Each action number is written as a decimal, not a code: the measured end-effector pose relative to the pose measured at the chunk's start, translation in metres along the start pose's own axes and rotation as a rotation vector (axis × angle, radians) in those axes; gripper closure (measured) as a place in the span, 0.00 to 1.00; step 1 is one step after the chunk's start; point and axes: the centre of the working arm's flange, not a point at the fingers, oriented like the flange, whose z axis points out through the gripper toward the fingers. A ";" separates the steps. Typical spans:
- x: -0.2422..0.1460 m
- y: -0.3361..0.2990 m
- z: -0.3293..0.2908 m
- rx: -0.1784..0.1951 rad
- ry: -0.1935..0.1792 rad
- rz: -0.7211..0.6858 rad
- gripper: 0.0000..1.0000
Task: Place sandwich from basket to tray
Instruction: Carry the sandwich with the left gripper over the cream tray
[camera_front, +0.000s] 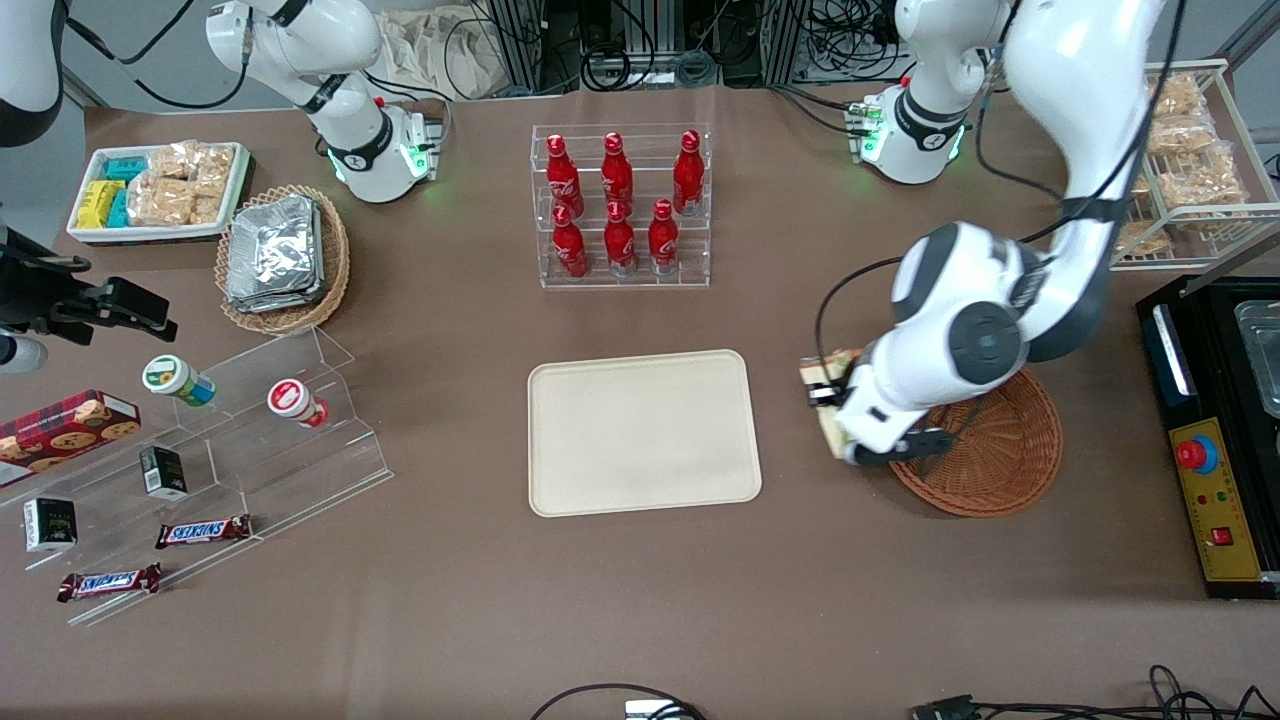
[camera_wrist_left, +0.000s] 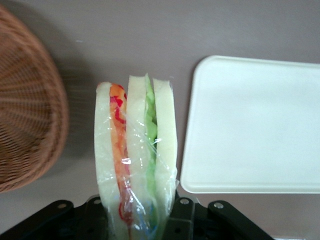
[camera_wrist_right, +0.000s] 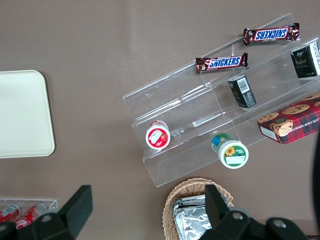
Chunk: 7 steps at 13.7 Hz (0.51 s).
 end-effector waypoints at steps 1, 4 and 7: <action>0.000 0.017 0.011 0.000 -0.008 0.011 0.65; -0.001 0.066 0.048 0.046 -0.001 0.040 0.64; -0.004 0.103 0.095 0.076 0.037 0.054 0.65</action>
